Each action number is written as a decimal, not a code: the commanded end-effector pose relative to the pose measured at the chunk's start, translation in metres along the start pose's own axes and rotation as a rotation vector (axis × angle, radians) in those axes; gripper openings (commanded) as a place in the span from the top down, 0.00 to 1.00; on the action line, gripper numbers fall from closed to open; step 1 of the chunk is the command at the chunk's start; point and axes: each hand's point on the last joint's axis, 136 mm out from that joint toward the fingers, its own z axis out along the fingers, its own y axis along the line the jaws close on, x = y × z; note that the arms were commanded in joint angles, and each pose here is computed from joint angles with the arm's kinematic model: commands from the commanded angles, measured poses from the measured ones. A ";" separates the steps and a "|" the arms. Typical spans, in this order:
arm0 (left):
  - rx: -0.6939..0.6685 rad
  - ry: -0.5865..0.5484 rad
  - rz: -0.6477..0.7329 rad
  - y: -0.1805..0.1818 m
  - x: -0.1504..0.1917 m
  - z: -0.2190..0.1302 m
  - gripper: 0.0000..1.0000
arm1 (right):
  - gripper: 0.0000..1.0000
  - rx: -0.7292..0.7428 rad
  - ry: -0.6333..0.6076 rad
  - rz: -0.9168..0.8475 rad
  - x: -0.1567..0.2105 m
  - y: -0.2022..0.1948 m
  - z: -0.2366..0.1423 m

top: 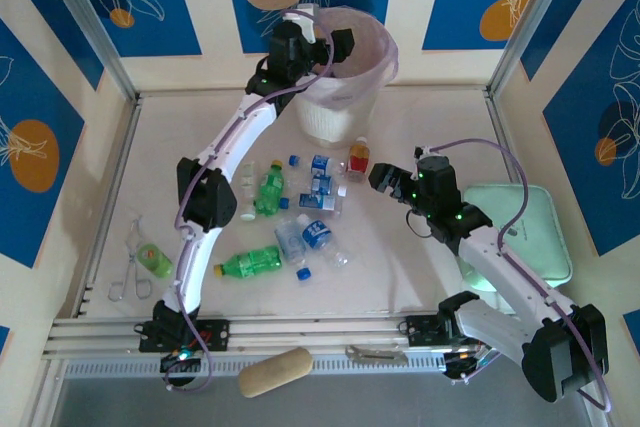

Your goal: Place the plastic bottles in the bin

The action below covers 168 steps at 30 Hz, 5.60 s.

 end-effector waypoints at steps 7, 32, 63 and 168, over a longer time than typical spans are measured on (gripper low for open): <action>0.114 -0.098 0.024 -0.054 -0.072 -0.076 0.00 | 0.01 -0.011 0.045 0.054 0.011 -0.002 0.006; -0.176 0.272 -0.199 0.050 0.181 -0.309 0.00 | 0.09 0.092 0.230 0.023 -0.009 0.013 0.124; -0.213 0.309 -0.220 0.066 0.213 -0.317 0.00 | 0.25 0.358 0.411 -0.004 0.034 -0.033 0.200; -0.345 0.256 -0.306 0.103 0.217 -0.356 0.00 | 0.08 -0.223 -0.084 -0.480 -0.212 0.229 0.100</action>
